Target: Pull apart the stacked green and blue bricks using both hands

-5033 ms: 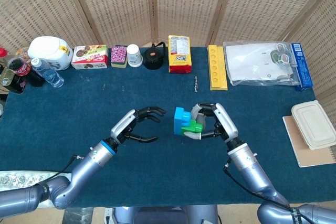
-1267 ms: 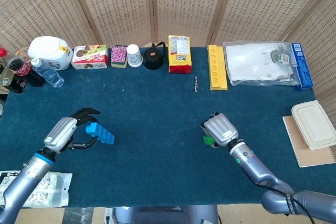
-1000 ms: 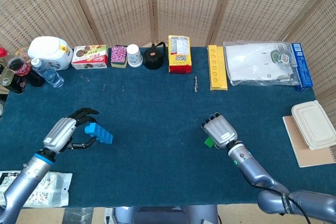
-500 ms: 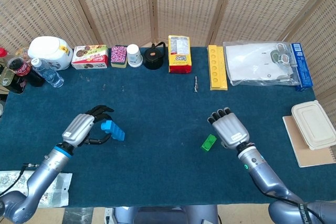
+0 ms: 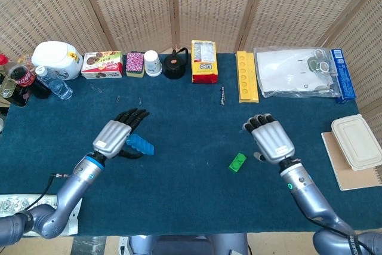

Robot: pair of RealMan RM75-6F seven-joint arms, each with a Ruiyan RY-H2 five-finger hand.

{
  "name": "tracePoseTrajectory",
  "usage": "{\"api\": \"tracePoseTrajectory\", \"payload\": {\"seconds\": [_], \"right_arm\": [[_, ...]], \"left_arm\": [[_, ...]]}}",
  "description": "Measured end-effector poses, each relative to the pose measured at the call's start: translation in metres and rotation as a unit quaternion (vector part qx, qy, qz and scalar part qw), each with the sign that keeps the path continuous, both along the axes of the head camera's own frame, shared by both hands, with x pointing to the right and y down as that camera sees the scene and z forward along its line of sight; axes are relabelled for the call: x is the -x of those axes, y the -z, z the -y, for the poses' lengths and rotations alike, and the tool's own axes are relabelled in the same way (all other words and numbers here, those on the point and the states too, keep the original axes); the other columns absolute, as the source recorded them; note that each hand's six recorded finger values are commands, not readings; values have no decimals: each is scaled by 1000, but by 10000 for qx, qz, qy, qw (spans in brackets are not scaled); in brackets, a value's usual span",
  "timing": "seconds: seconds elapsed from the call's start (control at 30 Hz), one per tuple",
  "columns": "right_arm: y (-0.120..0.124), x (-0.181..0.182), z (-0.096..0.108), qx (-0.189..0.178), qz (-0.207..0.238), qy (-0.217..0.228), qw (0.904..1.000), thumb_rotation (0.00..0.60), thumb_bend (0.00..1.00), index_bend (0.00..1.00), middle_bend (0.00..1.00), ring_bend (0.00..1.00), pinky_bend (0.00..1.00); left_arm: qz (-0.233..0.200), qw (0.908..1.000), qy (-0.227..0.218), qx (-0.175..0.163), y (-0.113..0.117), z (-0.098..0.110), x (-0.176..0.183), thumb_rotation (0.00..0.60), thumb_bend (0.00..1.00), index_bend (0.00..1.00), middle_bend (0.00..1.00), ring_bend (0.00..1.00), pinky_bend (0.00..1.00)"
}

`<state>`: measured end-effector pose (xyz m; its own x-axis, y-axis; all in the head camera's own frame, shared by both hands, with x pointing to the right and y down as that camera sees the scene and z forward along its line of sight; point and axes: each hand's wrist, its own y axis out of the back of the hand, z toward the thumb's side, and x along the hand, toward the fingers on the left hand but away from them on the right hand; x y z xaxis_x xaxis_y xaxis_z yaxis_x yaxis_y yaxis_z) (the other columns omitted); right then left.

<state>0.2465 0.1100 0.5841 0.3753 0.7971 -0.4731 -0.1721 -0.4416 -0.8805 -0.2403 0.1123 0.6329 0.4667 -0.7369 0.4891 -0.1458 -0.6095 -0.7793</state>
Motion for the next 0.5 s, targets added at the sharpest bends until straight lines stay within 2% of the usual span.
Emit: {"api": "tracePoseTrajectory", "payload": {"seconds": [0.23,0.4,0.5], "right_arm": [[0,-13,10,-79,298,-262,9992,600,11,320,299,257,262],[-1,-29,15,-75,419,-528,9977,600,11,339,314,272,267],[-5,-44,17,-57,416,-729,9965,600,11,348,319,278,271]], "left_arm": [[134,9994,243,-209,16,7,20,490,160,35,83,0,144],[245,9974,584,-355,34,6,57,492,162,35,83,0,144],[452,9951,770,-428,47,-3,89,492,161,35,83,0,144]]}}
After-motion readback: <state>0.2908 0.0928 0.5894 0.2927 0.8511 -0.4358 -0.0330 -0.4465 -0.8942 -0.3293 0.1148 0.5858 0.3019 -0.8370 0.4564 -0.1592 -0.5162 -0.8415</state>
